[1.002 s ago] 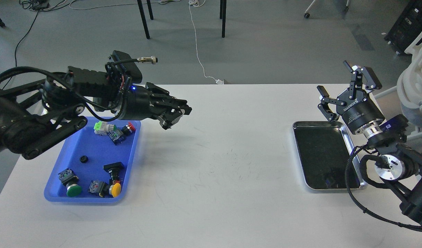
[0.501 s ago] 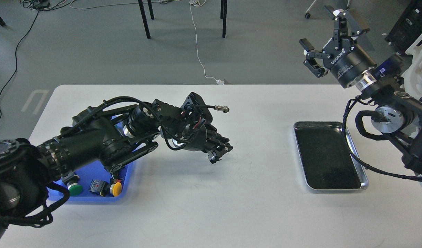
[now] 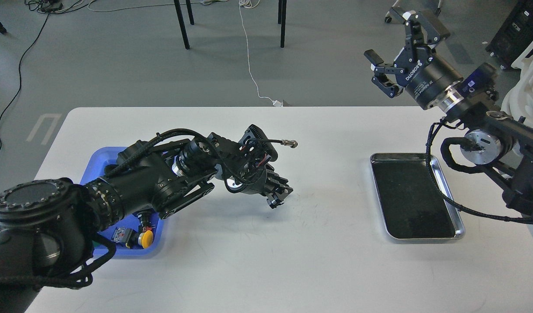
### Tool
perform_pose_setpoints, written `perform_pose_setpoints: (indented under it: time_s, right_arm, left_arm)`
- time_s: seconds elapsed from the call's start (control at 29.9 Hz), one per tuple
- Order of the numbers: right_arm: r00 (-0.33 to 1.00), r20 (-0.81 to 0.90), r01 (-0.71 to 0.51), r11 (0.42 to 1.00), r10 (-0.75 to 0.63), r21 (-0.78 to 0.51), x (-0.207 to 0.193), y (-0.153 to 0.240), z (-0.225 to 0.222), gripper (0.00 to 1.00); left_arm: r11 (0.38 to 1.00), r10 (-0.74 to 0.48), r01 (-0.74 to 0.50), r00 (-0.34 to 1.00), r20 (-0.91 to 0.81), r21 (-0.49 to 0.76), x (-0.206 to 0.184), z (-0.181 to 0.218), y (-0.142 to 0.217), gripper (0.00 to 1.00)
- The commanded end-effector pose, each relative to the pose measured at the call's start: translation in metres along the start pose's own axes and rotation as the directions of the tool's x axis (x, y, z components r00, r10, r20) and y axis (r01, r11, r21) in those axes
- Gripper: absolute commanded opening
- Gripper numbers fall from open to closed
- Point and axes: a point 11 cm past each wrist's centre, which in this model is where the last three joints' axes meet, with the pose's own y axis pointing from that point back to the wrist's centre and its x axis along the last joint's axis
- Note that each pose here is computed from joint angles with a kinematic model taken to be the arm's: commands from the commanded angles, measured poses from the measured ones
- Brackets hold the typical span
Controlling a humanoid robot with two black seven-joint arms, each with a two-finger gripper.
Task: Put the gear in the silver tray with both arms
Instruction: 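Lower the gear onto the table center and open the left gripper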
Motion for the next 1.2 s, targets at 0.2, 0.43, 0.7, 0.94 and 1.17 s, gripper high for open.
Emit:
perform_pose_setpoints:
  time_s: [0.2, 0.43, 0.7, 0.94, 1.17]
  right_arm:
    - [1.0, 0.0, -0.006, 1.0, 0.006, -0.007, 0.002, 0.002, 0.003, 0.99]
    - [1.0, -0.007, -0.007, 1.0, 0.007, -0.017, 0.004, 0.004, 0.005, 0.99]
    - [1.0, -0.006, -0.01, 1.0, 0.01, -0.022, 0.004, 0.005, 0.007, 0.99]
    - [1.0, -0.008, -0.013, 1.0, 0.013, -0.023, 0.006, 0.006, 0.007, 0.99]
    - [1.0, -0.007, -0.016, 0.999, 0.016, -0.027, 0.007, 0.009, 0.008, 0.99]
  left_arm:
    - [1.0, -0.007, 0.007, 1.0, 0.005, -0.018, -0.001, 0.006, -0.002, 0.14]
    - [0.998, -0.047, 0.049, 0.998, 0.037, -0.04, -0.013, 0.016, -0.009, 0.14]
    - [0.996, -0.032, 0.035, 0.999, 0.038, -0.078, -0.01, 0.028, -0.011, 0.15]
    - [0.996, -0.03, 0.032, 0.999, 0.032, -0.084, -0.01, 0.03, -0.011, 0.28]
    - [0.996, -0.022, 0.024, 0.999, 0.025, -0.086, -0.008, 0.03, -0.011, 0.84]
